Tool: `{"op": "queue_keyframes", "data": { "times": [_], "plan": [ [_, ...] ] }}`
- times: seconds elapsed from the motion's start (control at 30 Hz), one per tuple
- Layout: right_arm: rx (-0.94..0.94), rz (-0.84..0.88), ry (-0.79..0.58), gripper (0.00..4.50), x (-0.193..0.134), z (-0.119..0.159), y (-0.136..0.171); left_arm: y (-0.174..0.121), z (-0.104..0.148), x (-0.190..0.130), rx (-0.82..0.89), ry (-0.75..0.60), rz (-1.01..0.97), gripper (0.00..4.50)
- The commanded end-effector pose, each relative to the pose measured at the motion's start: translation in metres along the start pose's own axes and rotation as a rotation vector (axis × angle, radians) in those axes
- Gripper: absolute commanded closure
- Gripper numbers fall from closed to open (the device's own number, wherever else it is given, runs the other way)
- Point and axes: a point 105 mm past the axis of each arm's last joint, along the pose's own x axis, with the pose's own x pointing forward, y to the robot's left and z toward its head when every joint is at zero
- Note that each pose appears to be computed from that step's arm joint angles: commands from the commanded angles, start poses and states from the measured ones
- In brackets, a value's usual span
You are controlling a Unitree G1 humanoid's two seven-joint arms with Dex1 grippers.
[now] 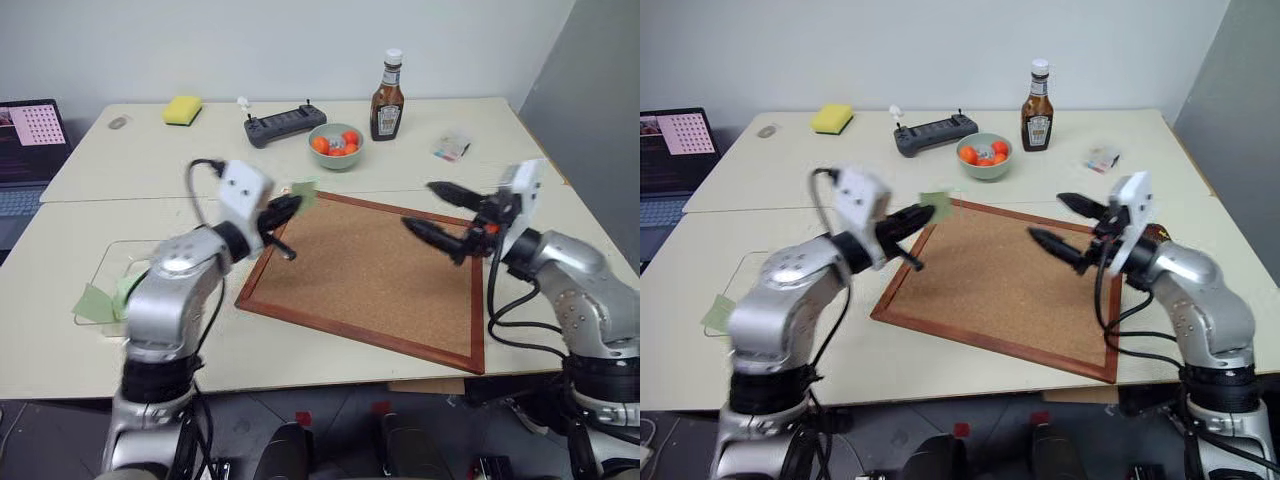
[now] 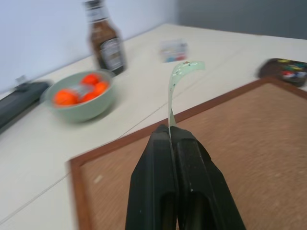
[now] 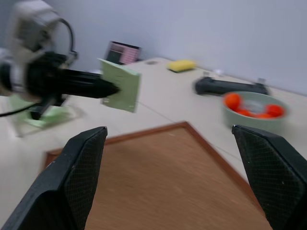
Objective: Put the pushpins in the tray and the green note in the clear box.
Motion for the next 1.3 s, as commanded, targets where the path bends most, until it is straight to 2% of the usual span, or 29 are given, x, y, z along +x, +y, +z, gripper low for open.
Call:
{"op": "queue_keyframes", "data": {
  "times": [0.03,0.2,0.3,0.47,0.57,0.6,0.7,0.9,1.03,1.13,1.17,1.2,1.3],
  "plan": [
    [0.025,0.186,-0.063,0.08,0.018,0.018,0.036,0.055,0.009,-0.051,0.014,-0.023,0.379,4.50],
    [0.048,0.296,-0.076,0.08,0.033,0.020,0.049,0.106,-0.005,-0.110,-0.005,0.007,0.797,4.50],
    [0.050,0.311,-0.078,0.08,0.038,0.018,0.049,0.115,-0.023,-0.127,-0.067,0.044,0.906,4.50],
    [0.052,0.303,-0.062,0.08,0.040,0.013,0.045,0.110,-0.057,-0.137,-0.183,0.124,0.951,4.50],
    [0.052,0.288,-0.055,0.00,0.038,0.011,0.042,0.101,-0.067,-0.139,-0.221,0.154,0.949,4.02],
    [0.052,0.282,-0.054,0.00,0.038,0.011,0.042,0.099,-0.069,-0.139,-0.226,0.159,0.946,3.70],
    [0.054,0.269,-0.052,0.00,0.036,0.010,0.041,0.101,-0.072,-0.140,-0.225,0.166,0.949,3.13],
    [0.050,0.248,-0.050,0.00,0.034,0.008,0.039,0.108,-0.066,-0.140,-0.205,0.154,0.938,1.85],
    [0.051,0.181,-0.043,0.00,0.029,0.005,0.032,0.100,-0.056,-0.128,-0.158,0.133,0.842,1.07],
    [0.086,0.092,-0.056,0.00,0.024,0.005,0.023,0.065,-0.041,-0.097,-0.155,0.050,0.581,0.43],
    [0.083,0.045,-0.057,0.00,0.022,0.005,0.019,0.054,-0.038,-0.090,-0.139,0.044,0.516,0.37],
    [0.068,-0.018,-0.049,0.00,0.020,0.003,0.012,0.046,-0.037,-0.086,-0.130,0.042,0.474,0.03],
    [0.003,-0.212,-0.010,0.00,0.011,-0.007,-0.006,0.026,-0.040,-0.076,-0.101,0.055,0.385,0.01]
  ]
}}
